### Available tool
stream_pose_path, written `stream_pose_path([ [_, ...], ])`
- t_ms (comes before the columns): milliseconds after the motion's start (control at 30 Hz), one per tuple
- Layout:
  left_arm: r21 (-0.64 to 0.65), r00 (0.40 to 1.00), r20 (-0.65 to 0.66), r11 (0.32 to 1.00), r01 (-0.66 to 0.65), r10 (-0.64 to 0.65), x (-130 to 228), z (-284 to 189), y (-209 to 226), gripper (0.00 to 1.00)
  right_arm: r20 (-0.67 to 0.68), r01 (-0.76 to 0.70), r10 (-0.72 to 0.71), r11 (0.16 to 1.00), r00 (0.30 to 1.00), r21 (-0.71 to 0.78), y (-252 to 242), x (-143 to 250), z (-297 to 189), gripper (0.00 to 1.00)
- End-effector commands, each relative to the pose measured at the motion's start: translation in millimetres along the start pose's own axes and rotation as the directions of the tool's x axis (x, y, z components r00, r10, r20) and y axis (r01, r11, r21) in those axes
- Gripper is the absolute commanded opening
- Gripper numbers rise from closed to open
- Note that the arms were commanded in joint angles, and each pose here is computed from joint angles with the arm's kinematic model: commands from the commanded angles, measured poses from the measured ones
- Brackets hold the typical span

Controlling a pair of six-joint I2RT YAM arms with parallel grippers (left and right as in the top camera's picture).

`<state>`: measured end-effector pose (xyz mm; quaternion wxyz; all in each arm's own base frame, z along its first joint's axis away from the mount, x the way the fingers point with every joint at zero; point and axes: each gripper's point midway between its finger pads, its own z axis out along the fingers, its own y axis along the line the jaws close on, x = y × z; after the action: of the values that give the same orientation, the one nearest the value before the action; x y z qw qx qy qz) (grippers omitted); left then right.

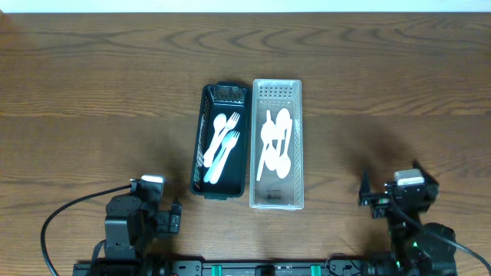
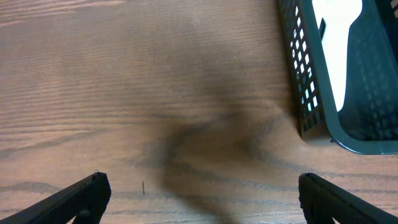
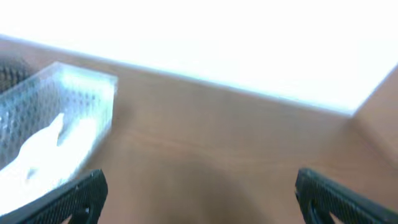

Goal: Pack container

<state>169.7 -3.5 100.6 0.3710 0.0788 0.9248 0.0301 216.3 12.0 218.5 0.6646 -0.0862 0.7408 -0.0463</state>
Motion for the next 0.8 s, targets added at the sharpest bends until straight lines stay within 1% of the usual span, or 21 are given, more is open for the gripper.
stream_pose_path([
  [0,0.001,1.0,0.002,1.0,-0.019,0.019,0.2,-0.5,-0.4,0.98,0.049,-0.022,0.021,1.0,0.999,0.021,1.3,9.3,14.0,0.99],
  [100,0.001,1.0,0.002,1.0,-0.019,0.019,0.2,-0.5,-0.4,0.98,0.086,-0.045,0.041,0.998,0.995,0.044,1.8,22.3,25.5,0.99],
  [267,0.001,1.0,0.002,1.0,-0.019,0.019,0.2,-0.5,-0.4,0.98,0.041,-0.045,0.044,0.999,0.998,0.023,11.9,55.8,36.0,0.99],
  [367,0.001,1.0,0.002,1.0,-0.019,0.019,0.2,-0.5,-0.4,0.98,0.046,-0.009,0.008,0.999,0.999,0.032,10.5,54.0,35.9,0.99],
  [767,0.001,1.0,0.002,1.0,-0.019,0.019,0.2,-0.5,-0.4,0.98,0.045,-0.008,0.007,0.999,0.999,0.031,10.7,54.3,35.9,0.99],
])
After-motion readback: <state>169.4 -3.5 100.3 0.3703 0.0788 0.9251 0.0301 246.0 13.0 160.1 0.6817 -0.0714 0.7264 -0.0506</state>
